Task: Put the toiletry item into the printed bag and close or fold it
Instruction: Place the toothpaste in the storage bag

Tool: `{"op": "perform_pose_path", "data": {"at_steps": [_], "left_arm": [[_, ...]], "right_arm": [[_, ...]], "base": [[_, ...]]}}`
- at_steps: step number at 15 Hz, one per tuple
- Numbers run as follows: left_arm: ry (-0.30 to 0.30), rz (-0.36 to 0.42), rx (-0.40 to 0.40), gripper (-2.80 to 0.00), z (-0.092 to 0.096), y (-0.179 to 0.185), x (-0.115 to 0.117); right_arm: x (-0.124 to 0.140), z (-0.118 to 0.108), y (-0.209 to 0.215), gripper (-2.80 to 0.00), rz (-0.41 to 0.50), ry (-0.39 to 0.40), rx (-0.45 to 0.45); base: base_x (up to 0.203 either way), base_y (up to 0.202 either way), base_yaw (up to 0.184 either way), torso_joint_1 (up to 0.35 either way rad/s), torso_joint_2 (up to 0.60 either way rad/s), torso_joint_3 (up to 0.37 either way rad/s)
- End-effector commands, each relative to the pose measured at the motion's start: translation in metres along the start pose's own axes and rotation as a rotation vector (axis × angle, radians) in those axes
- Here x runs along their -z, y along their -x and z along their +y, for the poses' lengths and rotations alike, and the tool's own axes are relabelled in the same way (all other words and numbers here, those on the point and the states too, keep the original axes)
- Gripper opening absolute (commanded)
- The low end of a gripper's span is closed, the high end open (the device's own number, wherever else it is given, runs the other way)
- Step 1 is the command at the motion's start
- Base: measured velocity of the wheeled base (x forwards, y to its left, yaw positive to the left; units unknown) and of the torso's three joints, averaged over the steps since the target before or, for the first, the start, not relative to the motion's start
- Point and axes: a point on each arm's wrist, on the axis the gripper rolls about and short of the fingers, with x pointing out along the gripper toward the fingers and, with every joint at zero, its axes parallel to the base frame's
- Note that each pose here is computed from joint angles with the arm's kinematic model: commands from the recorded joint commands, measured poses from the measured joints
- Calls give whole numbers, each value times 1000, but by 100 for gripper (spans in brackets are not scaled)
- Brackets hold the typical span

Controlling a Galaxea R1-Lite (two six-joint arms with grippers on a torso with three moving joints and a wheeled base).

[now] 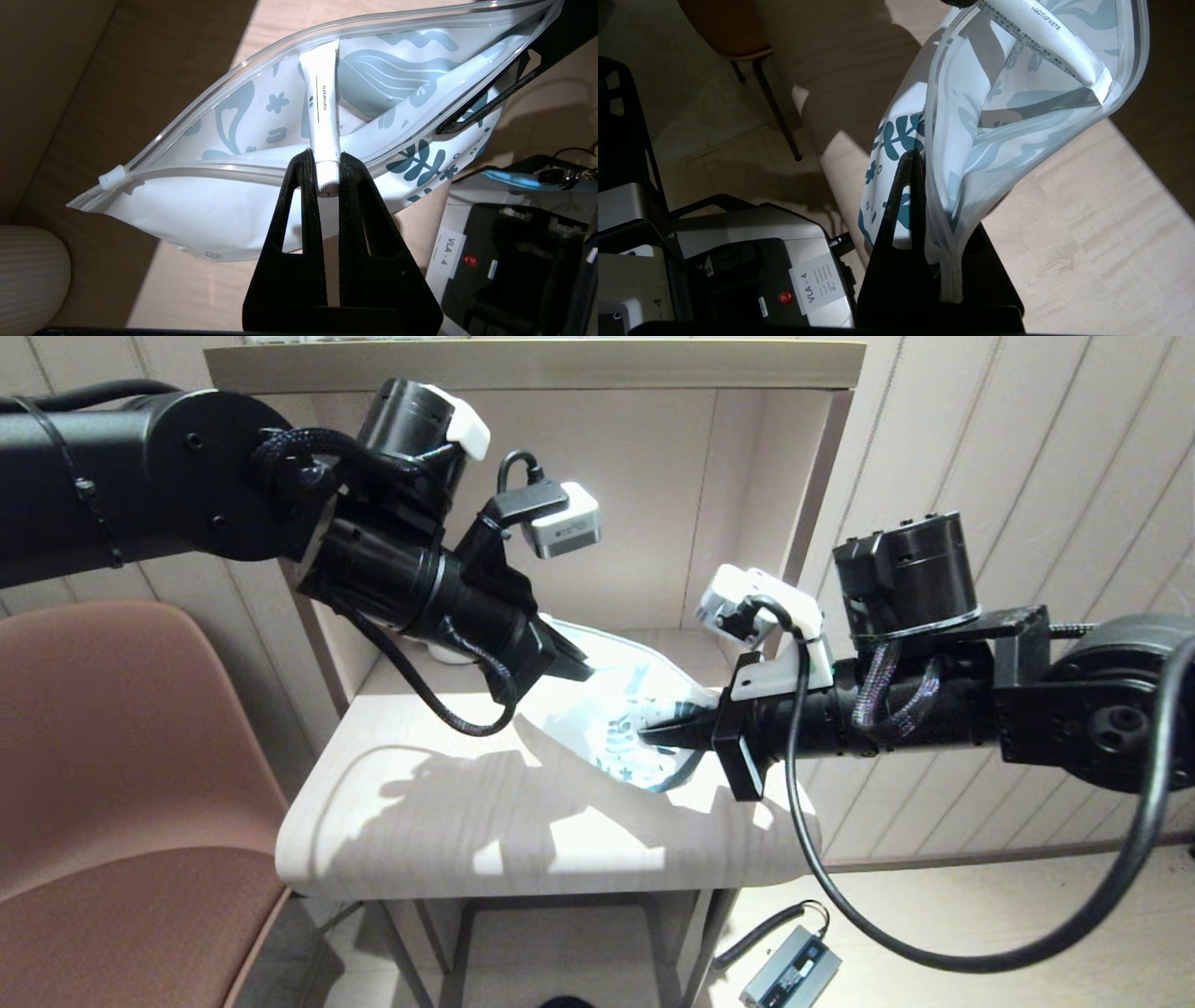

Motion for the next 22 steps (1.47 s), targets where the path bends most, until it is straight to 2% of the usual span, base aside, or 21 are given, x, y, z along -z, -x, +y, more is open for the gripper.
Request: {"op": "perform_pose_path", "data": {"at_steps": [1, 6, 9, 15, 17, 21, 22], "left_arm": [[-5, -3, 3, -280, -2, 4, -1], [-7, -5, 0, -280, -2, 5, -2], [-21, -33, -17, -280, -1, 9, -6], [-27, -57, -49, -280, 0, 26, -10], [-27, -65, -63, -280, 1, 32, -10], [-23, -72, -85, -280, 4, 40, -9], [-24, -75, -88, -280, 4, 42, -10]], "right_arm": [[-4, 5, 2, -280, -14, 16, -13], [-2, 8, 5, -280, -9, 37, -17], [-3, 15, 3, -280, -9, 47, -33], [-6, 14, 5, -280, -26, 62, 1], [-5, 13, 4, -280, -25, 73, 28], [-5, 9, -3, -280, -6, 143, 190], [-8, 8, -3, -280, -12, 149, 198]], "base": [[0, 0, 0, 0, 0, 0], [0, 0, 0, 0, 0, 0], [0, 0, 0, 0, 0, 0], [0, 0, 0, 0, 0, 0], [0, 0, 0, 0, 0, 0], [0, 0, 0, 0, 0, 0], [0, 0, 0, 0, 0, 0]]}}
